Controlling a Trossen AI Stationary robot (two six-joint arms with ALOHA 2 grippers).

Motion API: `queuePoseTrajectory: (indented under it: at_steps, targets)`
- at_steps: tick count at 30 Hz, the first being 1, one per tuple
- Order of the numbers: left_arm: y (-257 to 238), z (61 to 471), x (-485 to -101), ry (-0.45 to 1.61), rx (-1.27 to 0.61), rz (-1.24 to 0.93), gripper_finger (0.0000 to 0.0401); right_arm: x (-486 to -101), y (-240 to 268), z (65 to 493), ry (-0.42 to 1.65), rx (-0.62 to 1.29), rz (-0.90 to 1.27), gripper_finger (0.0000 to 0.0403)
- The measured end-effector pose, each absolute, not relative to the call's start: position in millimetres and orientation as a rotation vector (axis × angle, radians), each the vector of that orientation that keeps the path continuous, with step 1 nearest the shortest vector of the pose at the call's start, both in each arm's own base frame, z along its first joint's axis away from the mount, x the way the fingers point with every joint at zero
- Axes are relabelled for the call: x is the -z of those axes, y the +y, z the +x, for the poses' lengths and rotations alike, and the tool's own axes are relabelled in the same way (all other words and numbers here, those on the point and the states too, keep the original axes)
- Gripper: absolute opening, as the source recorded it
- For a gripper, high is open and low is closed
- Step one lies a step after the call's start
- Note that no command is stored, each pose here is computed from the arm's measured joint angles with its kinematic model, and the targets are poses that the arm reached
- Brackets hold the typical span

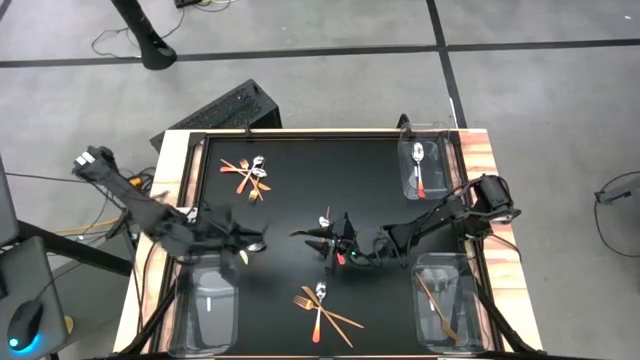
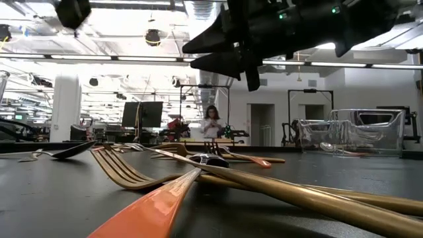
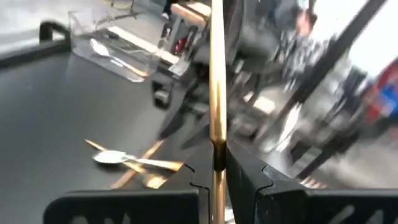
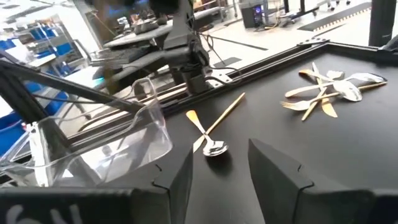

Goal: Sort silverware by color (type)
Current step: Put the gold table knife into the bottom left transparent bin

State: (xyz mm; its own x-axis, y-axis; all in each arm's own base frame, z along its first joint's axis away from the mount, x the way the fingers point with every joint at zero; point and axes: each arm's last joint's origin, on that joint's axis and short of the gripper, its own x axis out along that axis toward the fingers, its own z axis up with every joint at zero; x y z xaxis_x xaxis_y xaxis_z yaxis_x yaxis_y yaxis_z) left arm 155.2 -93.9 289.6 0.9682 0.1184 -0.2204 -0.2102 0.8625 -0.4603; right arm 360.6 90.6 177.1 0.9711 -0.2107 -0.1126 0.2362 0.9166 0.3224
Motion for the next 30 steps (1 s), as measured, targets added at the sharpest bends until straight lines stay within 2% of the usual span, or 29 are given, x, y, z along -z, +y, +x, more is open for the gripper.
queuePoseTrajectory:
  at_steps: [3, 5, 12, 18, 25, 30]
  targets:
    - [-104, 143, -315, 0.257, -0.163, -0.561, 0.0005, -175, 93, 360, 0.096, 0.229, 0.346, 0.0173]
    - [-112, 135, -317, 0.355, -0.185, -0.584, 0.0004, -174, 95, 359, 0.110, 0.225, 0.345, 0.0173]
    - [-137, 116, -286, 0.644, -0.398, -0.802, 0.0004, -170, 97, 358, 0.149, 0.228, 0.330, 0.0173]
    - [-169, 98, -260, 0.691, -0.518, -0.950, 0.0005, -169, 96, 358, 0.152, 0.233, 0.335, 0.0173]
    - [-189, 98, -243, 0.779, -0.536, -0.927, 0.0005, -168, 86, 360, 0.157, 0.261, 0.327, 0.0172]
    - [-190, 93, -233, 0.991, -0.617, -0.854, 0.0005, -168, 87, 360, 0.160, 0.259, 0.342, 0.0172]
